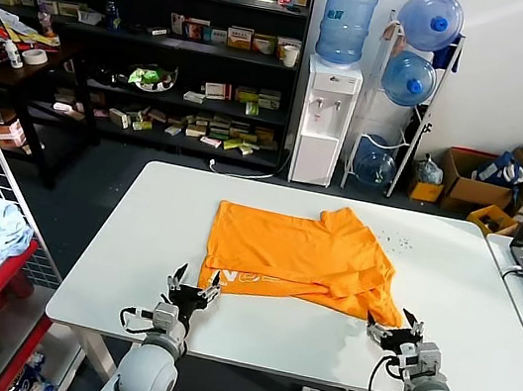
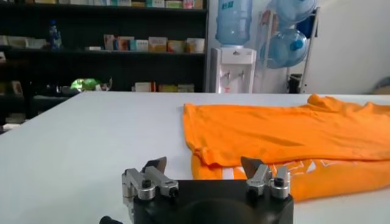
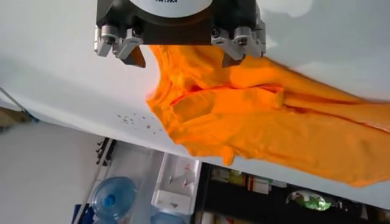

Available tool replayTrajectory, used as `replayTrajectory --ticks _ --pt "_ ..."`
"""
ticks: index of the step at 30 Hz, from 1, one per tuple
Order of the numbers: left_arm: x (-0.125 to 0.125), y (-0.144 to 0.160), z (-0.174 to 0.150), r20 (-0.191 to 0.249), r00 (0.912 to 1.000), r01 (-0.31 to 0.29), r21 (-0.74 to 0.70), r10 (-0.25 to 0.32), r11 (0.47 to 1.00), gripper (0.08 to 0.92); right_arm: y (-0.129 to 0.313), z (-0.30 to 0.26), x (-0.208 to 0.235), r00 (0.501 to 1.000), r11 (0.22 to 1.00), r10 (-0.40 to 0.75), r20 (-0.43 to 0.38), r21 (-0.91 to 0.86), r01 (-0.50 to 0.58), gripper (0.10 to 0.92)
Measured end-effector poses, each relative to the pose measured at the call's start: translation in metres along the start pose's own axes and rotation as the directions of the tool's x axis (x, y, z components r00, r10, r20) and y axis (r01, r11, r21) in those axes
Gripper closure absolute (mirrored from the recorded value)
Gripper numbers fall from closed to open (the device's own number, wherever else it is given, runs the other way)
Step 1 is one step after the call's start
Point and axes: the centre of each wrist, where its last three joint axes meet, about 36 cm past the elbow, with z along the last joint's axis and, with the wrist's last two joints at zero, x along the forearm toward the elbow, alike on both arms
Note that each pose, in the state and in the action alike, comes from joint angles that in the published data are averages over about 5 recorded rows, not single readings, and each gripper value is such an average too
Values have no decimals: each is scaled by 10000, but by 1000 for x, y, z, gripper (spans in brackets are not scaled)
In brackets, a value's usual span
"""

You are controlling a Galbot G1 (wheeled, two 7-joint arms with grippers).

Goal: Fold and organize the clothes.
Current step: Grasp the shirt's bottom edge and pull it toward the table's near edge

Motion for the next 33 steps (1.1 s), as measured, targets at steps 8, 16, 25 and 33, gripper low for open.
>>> replayTrajectory --ticks 8,16,25,33 --pt "-1 -3 6 -322 9995 -79 -132 75 9999 177 -1 4 -5 9997 9997 84 -226 -245 -90 241" --pt "2 -4 10 -418 9991 -88 -328 74 9994 362 -2 6 -7 9991 9994 200 -362 -270 -210 455" --pt "10 -4 13 -382 9993 -55 -384 40 9992 631 1 11 -3 9974 9993 267 -670 -246 -284 715" --pt "22 -5 12 -450 9990 -105 -404 87 9991 863 2 9 14 9952 9993 352 -913 -68 -359 892"
